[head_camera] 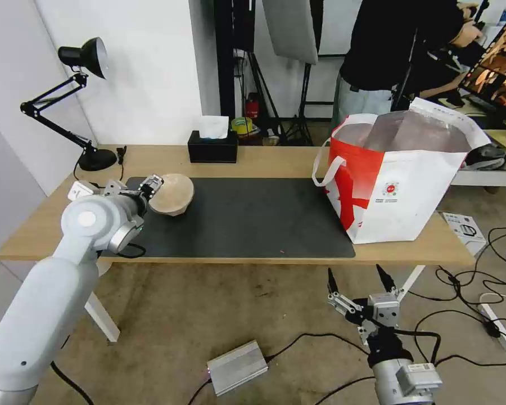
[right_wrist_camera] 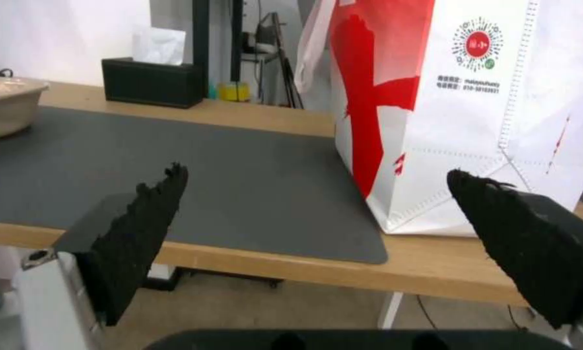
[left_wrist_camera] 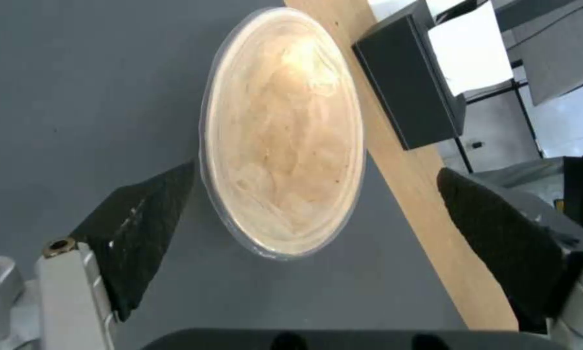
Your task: Pick up the trash from the table and place it into the takeout bag.
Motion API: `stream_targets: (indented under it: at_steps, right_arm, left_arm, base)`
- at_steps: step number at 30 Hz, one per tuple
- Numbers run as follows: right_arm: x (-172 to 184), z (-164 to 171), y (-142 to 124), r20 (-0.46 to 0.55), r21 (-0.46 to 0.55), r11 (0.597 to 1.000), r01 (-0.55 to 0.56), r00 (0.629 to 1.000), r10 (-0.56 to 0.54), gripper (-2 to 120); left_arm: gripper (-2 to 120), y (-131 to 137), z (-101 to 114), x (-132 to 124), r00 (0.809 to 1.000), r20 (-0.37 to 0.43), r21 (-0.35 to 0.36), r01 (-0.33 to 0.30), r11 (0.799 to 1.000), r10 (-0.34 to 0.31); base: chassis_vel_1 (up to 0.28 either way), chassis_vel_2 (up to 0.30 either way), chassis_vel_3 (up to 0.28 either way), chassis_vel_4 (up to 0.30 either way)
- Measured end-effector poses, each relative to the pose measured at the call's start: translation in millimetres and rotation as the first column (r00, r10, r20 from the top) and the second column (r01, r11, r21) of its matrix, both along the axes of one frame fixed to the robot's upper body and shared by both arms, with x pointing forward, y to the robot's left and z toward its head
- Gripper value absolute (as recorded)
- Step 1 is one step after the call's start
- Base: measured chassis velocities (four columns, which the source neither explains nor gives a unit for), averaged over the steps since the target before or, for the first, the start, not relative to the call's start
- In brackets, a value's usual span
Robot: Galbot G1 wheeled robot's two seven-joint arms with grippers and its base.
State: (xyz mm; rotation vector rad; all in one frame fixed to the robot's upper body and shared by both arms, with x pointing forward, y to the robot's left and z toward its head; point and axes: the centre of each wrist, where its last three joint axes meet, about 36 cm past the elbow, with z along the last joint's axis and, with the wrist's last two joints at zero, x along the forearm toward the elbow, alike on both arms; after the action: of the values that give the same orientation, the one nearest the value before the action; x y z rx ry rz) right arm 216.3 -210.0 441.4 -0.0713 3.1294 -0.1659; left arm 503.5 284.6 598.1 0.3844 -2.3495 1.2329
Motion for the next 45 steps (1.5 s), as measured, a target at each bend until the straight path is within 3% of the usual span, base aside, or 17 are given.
stream_targets:
  at_steps: [45]
  right_arm:
    - [0.0, 0.0, 0.0, 0.0, 0.0, 1.0, 0.0, 1.0, 0.0, 100]
  left_arm:
    - [100, -1.0, -34.1, 39.9, 0.997, -0.055, 0.003, -0.052, 0.999, 0.052]
  base:
    - [0.0, 0.0, 0.0, 0.0]
